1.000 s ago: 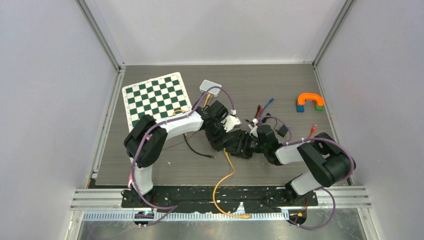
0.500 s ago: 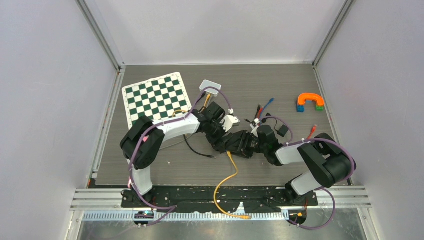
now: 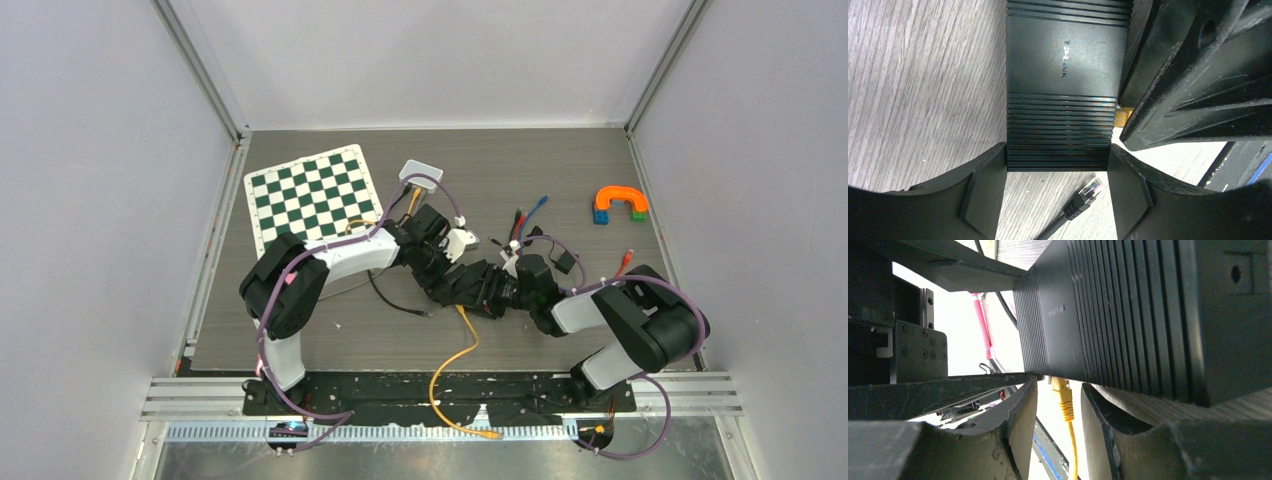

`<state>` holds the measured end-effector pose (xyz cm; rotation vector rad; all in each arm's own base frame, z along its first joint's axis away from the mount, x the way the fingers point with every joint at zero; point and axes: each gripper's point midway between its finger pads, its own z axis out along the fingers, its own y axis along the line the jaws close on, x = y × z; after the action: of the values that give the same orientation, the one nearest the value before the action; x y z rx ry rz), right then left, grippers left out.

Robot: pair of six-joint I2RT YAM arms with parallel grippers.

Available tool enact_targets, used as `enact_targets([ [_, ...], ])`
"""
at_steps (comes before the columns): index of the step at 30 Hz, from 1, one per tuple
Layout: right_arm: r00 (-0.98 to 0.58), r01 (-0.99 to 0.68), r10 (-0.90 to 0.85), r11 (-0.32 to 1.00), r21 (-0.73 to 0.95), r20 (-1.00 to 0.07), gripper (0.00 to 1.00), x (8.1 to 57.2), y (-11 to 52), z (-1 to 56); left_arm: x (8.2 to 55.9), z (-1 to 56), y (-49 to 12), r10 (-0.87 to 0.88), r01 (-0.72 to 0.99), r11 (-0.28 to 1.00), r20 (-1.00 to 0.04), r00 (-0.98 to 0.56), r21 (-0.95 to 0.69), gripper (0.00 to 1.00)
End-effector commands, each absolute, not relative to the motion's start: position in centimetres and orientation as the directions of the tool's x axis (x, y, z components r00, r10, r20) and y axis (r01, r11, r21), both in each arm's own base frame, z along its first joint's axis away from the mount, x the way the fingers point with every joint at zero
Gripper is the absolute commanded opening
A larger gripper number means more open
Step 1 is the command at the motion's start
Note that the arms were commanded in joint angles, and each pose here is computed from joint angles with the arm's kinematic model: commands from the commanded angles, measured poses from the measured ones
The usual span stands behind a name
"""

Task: Pull the plug from the switch port
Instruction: Pull the connector from the switch port.

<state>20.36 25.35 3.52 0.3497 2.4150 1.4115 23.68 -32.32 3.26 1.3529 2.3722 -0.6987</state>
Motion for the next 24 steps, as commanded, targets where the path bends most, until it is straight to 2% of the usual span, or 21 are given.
enact_targets([
  [1,-0.920,-0.002,0.352,0.441,0.898,-0.175,0.45,20.3,25.9,4.5,22.7,2.8,-32.2,0.712,0.856,0.431,-0.476,-0.517,-0.286,0.33],
  [4,-0.917,0.008,0.359,0.450,0.893,-0.172,0.40,20.4,25.8,4.2,22.7,2.8,-32.1,0.716,0.858,0.429,-0.473,-0.513,-0.282,0.33],
  [12,-0.898,0.027,0.401,0.458,0.889,-0.180,0.41,22.0,26.0,4.3,22.4,2.8,-31.8,0.724,0.862,0.423,-0.468,-0.507,-0.279,0.32],
  [15,-0.895,0.033,0.408,0.461,0.887,-0.179,0.35,22.1,26.0,4.2,22.3,2.8,-31.8,0.723,0.862,0.421,-0.469,-0.507,-0.283,0.32],
  [20,-0.895,0.035,0.413,0.447,0.894,-0.171,0.34,22.1,26.1,4.2,22.2,2.7,-31.7,0.724,0.860,0.422,-0.465,-0.509,-0.286,0.32],
  [24,-0.895,0.025,0.412,0.425,0.905,-0.169,0.27,22.4,26.4,4.7,22.3,2.8,-31.7,0.723,0.861,0.423,-0.467,-0.509,-0.282,0.32],
])
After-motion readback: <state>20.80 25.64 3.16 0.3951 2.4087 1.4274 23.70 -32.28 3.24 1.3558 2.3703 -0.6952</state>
